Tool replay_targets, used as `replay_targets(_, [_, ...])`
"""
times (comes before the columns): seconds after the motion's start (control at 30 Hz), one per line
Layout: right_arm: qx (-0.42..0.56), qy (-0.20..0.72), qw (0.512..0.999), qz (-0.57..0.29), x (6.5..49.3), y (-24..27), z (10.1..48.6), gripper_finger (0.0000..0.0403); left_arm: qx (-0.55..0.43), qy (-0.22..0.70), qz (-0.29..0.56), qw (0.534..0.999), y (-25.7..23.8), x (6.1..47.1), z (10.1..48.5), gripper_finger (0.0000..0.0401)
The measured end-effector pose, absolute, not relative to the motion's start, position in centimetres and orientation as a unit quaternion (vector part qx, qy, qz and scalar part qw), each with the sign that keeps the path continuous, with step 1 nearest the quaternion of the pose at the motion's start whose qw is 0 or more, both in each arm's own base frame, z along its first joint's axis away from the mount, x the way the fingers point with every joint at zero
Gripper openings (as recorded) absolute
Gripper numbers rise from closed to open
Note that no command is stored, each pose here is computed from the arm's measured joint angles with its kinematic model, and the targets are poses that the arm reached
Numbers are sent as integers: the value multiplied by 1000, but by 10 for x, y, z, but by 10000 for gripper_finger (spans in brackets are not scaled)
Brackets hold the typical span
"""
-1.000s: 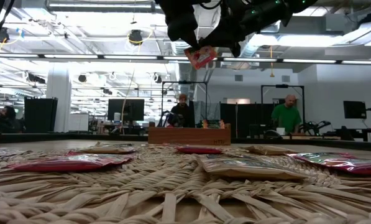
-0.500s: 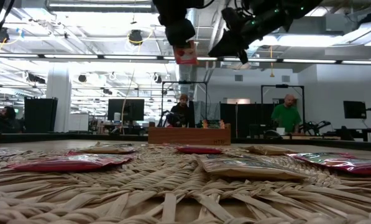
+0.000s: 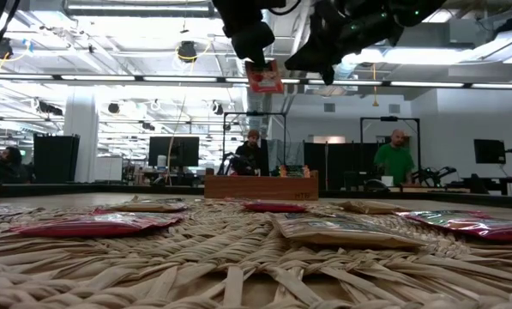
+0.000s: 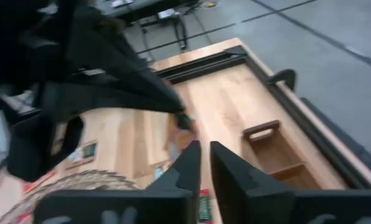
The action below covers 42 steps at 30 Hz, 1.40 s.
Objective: Pick & Place Tea
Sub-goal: Put the orange tea bag into the right section of the wooden organizer
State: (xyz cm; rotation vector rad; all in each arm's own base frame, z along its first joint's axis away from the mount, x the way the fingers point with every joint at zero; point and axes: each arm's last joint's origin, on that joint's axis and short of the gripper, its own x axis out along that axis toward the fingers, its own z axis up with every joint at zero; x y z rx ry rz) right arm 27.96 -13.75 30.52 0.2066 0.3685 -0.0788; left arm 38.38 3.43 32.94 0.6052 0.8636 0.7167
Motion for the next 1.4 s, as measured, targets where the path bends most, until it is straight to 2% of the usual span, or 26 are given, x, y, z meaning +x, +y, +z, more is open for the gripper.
replay_targets(0.27, [87,190,977,-37,280,-136,304,162,277,402,322,811,34,384,329,0])
replay_targets(0.43, [76,189,978,-40,280,-137,304,201,274,395,324,815,34,385,330,0])
replay_targets(0.63, [75,186,979,-25,283,-133,304,192,269,389,316,823,33,387,331,0])
replay_targets(0.93, [93,205,974,3,303,-130,282,185,264,380,311,830,33,388,332,0])
replay_targets(1.4, [92,181,979,8,304,-136,294,157,265,390,299,829,32,386,331,0])
